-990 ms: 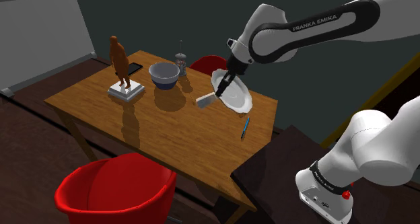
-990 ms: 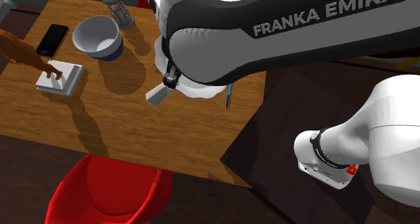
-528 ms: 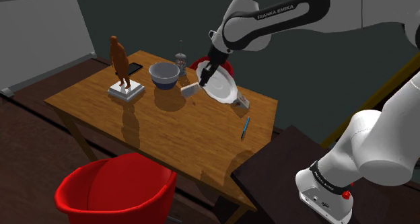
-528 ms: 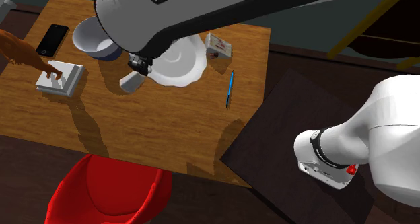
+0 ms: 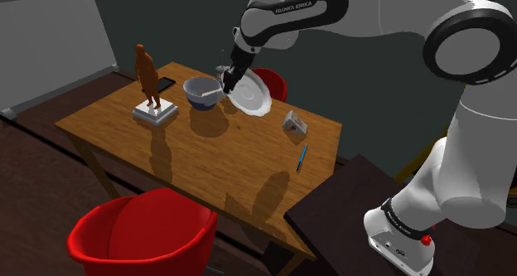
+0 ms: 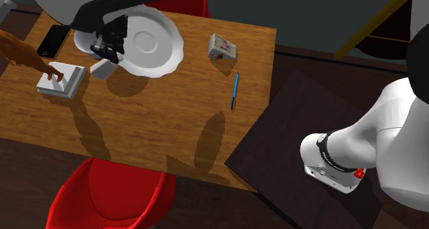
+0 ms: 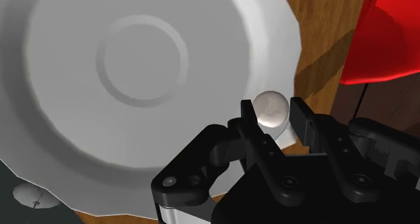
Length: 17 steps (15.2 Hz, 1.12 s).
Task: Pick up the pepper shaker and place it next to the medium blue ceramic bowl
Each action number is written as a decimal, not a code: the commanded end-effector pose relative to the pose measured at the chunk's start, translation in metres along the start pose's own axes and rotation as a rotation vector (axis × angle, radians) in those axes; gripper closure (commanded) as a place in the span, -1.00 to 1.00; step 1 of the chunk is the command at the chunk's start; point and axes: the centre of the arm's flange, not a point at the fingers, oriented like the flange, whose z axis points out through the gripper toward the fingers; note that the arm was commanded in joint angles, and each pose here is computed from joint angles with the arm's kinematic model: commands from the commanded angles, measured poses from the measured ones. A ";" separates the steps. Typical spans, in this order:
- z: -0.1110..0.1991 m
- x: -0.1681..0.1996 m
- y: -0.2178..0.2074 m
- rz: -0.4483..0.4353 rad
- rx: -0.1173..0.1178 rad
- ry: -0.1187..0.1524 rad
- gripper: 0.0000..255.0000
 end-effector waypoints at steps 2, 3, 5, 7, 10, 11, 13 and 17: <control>0.009 0.037 0.011 -0.001 0.000 0.001 1.00; 0.012 0.049 0.014 -0.001 0.000 0.001 1.00; 0.017 0.075 0.020 -0.001 0.000 0.001 1.00; 0.022 0.100 0.027 -0.001 0.000 0.001 1.00; 0.035 0.111 0.032 -0.001 0.000 0.001 1.00; 0.040 0.109 0.033 -0.001 0.000 0.001 1.00; 0.050 0.107 0.035 -0.001 0.000 0.001 1.00; 0.070 0.102 0.039 -0.001 0.000 0.001 1.00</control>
